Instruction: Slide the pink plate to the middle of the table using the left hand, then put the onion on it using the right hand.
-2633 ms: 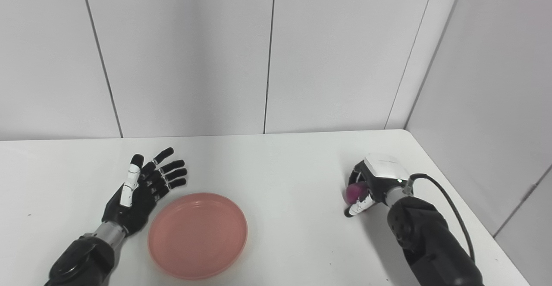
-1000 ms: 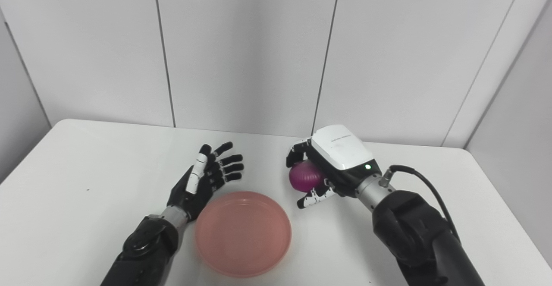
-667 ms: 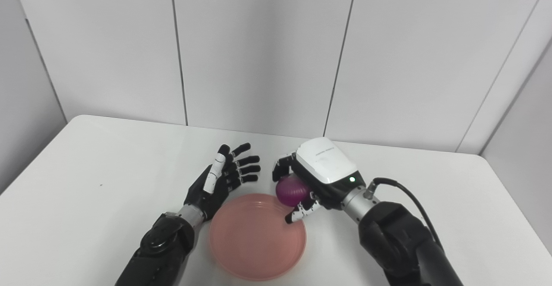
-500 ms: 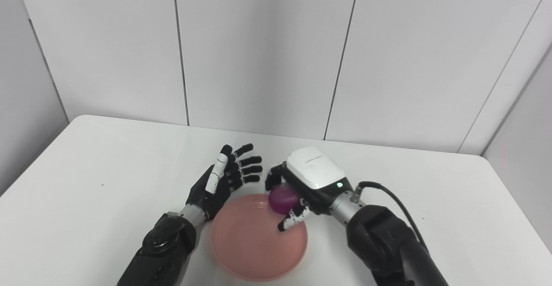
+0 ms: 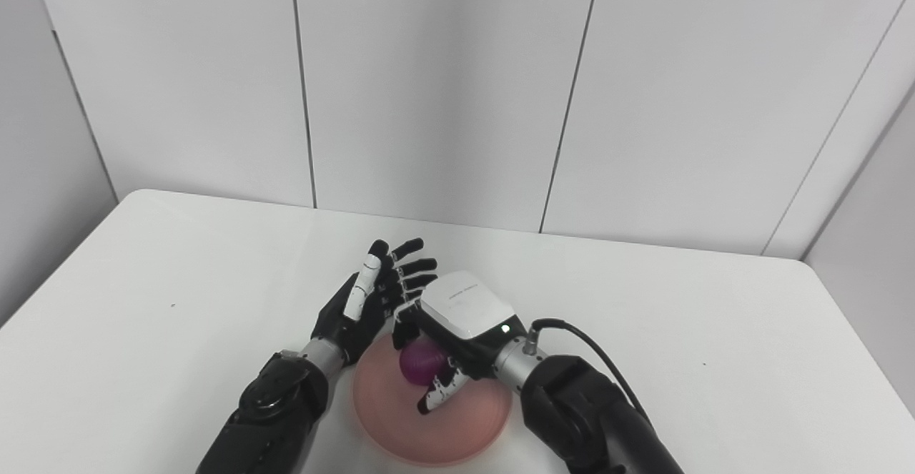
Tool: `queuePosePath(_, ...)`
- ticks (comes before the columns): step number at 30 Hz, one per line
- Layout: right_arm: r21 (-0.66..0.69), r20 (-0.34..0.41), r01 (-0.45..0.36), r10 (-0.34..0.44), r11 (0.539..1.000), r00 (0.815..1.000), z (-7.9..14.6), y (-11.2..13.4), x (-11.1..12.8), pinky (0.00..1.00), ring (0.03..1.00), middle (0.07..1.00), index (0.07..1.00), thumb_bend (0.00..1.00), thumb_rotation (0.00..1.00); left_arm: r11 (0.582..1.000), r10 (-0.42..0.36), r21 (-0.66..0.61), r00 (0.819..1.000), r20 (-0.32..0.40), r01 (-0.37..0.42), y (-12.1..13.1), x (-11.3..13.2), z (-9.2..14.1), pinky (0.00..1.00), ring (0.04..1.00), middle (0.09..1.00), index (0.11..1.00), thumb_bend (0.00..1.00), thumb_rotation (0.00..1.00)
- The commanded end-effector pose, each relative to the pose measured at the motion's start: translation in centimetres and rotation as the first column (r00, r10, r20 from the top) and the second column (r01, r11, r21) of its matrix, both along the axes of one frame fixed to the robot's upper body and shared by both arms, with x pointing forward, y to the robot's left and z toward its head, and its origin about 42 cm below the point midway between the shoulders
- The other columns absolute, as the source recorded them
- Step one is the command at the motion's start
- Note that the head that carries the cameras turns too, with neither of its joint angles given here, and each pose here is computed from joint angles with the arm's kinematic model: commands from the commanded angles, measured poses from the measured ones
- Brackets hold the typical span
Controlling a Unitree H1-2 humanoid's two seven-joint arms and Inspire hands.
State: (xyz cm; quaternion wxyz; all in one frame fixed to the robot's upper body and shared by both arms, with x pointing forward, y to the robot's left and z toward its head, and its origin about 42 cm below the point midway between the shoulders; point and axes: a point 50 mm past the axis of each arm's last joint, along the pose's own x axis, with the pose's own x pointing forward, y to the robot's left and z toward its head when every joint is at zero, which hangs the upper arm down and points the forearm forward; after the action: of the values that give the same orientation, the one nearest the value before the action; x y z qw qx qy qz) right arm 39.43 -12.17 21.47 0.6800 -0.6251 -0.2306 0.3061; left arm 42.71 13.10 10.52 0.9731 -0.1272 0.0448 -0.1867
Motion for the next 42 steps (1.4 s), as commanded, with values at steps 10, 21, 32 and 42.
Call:
queuePosePath(10,0.045,0.032,-0.051,0.05,0.998,0.998,0.9,0.4,0.1,0.3,0.369,0.416,0.521,0.52,0.0,0.999,0.015,0.044,0.974,-0.226,-0.005,0.2,-3.1,-5.6,0.73,0.766,0.781,0.843,0.81,0.88)
queuePosePath(21,0.036,0.013,-0.022,0.022,0.999,1.0,2.3,-0.2,0.0,0.39,0.496,0.588,0.615,0.85,0.51,0.999,0.0,0.047,0.975,-0.222,0.011,0.3,-3.1,-5.5,0.72,0.76,0.78,0.848,0.78,0.9)
queuePosePath(32,0.035,0.012,-0.006,0.006,0.999,1.0,3.3,-0.6,0.0,0.53,0.653,0.706,0.705,1.0,0.74,0.998,0.003,0.065,0.975,-0.222,0.012,0.5,-3.2,-5.5,0.72,0.738,0.761,0.843,0.78,0.92)
queuePosePath(42,0.053,0.041,-0.005,0.003,0.999,0.999,3.9,-1.2,-0.5,0.53,0.665,0.719,0.723,1.0,0.87,0.999,0.009,0.05,0.974,-0.226,0.002,1.0,-3.4,-5.5,0.7,0.735,0.758,0.839,0.75,0.91)
